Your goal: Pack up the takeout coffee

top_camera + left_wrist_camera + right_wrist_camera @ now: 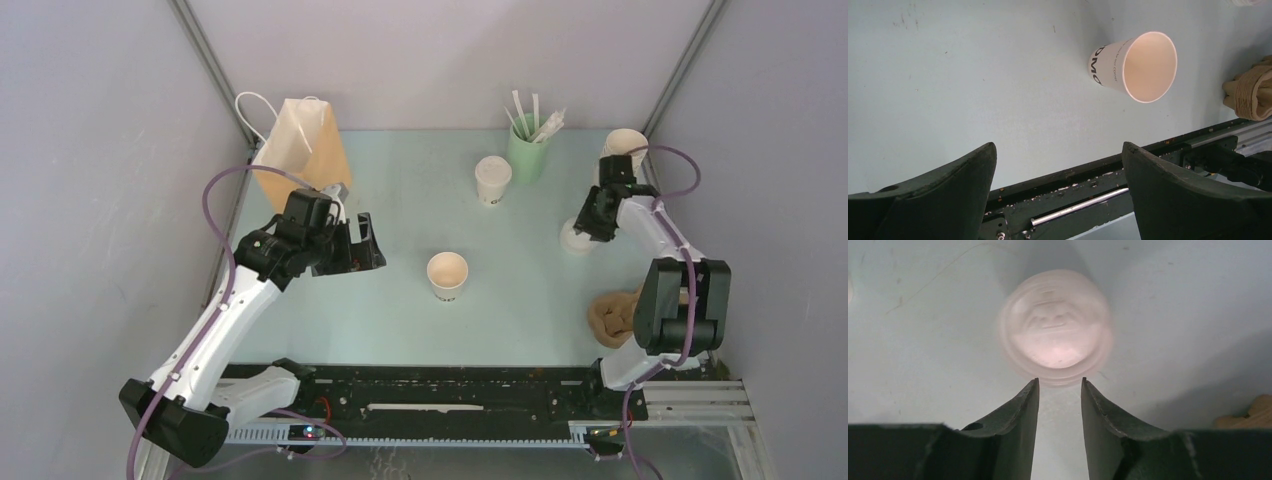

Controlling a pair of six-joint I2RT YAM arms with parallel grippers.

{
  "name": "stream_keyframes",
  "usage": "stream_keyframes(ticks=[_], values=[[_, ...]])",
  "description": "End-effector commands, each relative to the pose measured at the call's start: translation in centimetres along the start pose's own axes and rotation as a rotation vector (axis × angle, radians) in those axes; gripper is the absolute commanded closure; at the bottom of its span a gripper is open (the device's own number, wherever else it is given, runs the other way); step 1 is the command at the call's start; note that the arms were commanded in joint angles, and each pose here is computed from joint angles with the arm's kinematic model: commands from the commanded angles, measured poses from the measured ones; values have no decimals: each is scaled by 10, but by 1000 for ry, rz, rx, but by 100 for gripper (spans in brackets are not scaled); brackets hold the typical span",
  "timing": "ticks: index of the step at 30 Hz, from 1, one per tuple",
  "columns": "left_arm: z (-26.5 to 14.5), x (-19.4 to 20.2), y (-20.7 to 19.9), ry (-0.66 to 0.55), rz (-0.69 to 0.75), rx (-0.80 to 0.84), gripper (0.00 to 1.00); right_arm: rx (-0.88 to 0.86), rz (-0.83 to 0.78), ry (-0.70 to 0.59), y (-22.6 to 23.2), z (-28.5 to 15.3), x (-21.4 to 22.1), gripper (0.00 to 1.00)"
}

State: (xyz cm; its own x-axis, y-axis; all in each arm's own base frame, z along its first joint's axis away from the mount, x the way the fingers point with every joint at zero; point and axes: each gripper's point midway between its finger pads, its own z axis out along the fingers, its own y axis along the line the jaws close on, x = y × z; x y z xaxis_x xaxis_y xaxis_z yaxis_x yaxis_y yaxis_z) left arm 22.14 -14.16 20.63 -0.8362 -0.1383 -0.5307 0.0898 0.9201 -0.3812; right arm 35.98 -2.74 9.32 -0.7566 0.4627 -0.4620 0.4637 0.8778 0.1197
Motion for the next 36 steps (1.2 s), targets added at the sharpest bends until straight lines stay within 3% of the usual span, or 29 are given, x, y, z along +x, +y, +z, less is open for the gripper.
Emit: stream_keyframes(ticks=[1, 5, 10, 30, 36], values=[[-10, -17, -9, -56, 29, 30, 0, -25, -136, -45, 28, -2, -13, 56], [-11, -17, -9, -58, 33, 31, 0, -13, -229, -25, 53, 9, -10, 48], [-12, -17, -8, -61, 34, 22, 0, 23, -283, -27, 60, 19, -14, 49], [-10, -19, -9, -53, 35, 18, 0, 82, -320, -14, 65, 37, -12, 70], [-10, -20, -9, -56, 37, 17, 0, 100, -323, -48, 64, 23, -19, 87]])
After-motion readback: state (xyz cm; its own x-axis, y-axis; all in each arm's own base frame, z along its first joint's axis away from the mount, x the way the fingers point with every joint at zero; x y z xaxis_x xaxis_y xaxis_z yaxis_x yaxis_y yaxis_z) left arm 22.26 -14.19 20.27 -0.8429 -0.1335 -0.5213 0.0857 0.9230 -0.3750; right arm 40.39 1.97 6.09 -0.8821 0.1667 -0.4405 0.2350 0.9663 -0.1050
